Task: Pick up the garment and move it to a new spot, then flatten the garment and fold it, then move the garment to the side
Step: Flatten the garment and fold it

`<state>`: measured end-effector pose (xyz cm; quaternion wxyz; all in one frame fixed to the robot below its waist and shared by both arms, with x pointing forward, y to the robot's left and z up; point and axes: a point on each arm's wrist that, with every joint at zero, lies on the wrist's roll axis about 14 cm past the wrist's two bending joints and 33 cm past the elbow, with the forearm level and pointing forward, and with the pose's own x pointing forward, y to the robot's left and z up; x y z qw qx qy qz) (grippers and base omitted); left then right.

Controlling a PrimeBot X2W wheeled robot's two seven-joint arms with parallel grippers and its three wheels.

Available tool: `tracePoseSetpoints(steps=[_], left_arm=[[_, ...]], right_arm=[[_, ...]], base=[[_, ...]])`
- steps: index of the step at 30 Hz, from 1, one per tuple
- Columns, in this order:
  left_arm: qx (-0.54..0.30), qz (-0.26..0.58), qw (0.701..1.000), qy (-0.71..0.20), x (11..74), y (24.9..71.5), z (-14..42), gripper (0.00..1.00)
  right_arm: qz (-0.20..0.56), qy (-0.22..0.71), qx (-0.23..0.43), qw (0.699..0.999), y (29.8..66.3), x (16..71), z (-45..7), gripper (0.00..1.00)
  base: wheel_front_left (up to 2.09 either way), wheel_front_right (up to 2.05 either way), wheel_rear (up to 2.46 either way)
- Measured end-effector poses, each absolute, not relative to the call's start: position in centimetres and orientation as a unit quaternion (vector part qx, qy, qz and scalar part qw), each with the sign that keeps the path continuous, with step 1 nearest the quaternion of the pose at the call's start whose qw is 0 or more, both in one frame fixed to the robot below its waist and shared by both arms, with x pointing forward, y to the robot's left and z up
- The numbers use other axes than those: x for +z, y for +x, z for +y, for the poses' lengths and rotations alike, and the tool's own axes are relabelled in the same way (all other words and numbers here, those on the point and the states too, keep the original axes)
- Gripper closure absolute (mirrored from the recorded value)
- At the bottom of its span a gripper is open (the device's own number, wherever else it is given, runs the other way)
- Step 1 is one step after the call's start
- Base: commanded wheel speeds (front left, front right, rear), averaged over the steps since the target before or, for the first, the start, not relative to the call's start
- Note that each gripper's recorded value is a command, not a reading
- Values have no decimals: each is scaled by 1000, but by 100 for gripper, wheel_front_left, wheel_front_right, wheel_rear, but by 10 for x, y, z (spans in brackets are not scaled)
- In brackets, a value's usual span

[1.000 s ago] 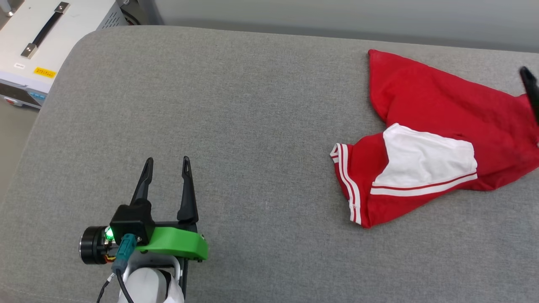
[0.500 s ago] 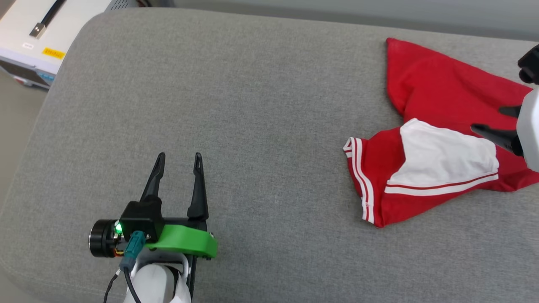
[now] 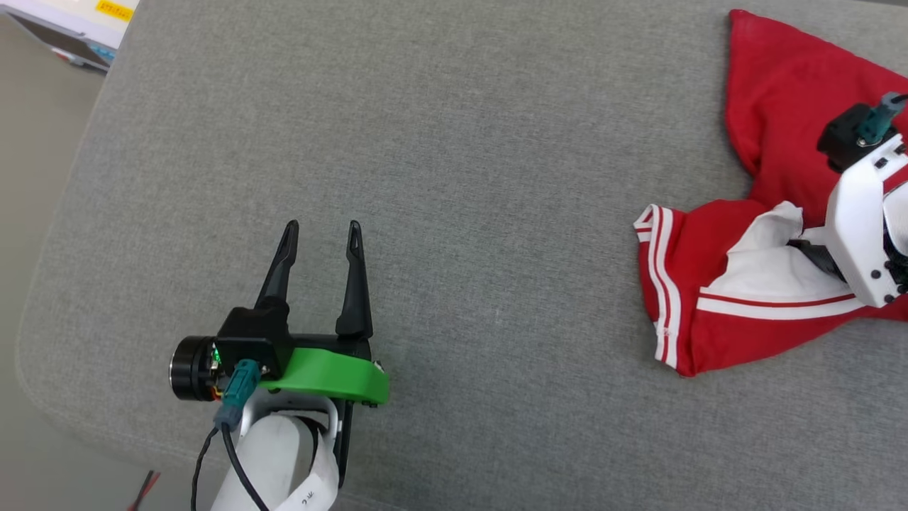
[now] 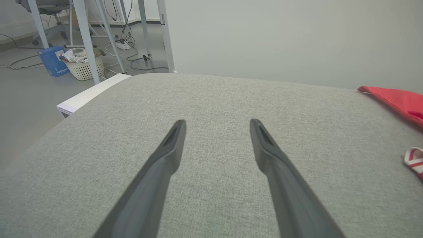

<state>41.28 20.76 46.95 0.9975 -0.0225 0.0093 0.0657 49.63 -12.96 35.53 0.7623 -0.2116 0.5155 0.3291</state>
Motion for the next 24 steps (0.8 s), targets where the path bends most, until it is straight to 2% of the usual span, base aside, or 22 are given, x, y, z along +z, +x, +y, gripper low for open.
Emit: tracePoseSetpoints(steps=[1, 2, 3, 8, 12, 18, 21, 24], left_arm=[[68, 11, 997, -21, 468, 412, 209, 0], [71, 13, 997, -20, 467, 411, 211, 0], [74, 14, 997, -20, 467, 410, 213, 0], [87, 5, 996, -11, 474, 406, 223, 0], [85, -7, 996, -10, 483, 402, 223, 0], [77, -24, 997, -15, 495, 393, 217, 0], [72, -29, 997, -18, 499, 388, 214, 0], [68, -30, 997, -21, 499, 384, 210, 0]], right_arm=[[509, -209, 333, 765, 498, 354, -126, 2], [493, -203, 339, 775, 503, 357, -121, 91], [473, -195, 344, 787, 508, 361, -115, 100], [379, -152, 372, 834, 524, 393, -81, 100], [277, -129, 393, 867, 537, 450, -58, 100], [171, -144, 388, 894, 531, 517, -79, 100], [162, -150, 379, 899, 513, 520, -100, 100], [190, -136, 368, 900, 485, 499, -124, 100]], base=[[0, 0, 0], [0, 0, 0], [0, 0, 0], [0, 0, 0], [0, 0, 0], [0, 0, 0], [0, 0, 0], [0, 0, 0]])
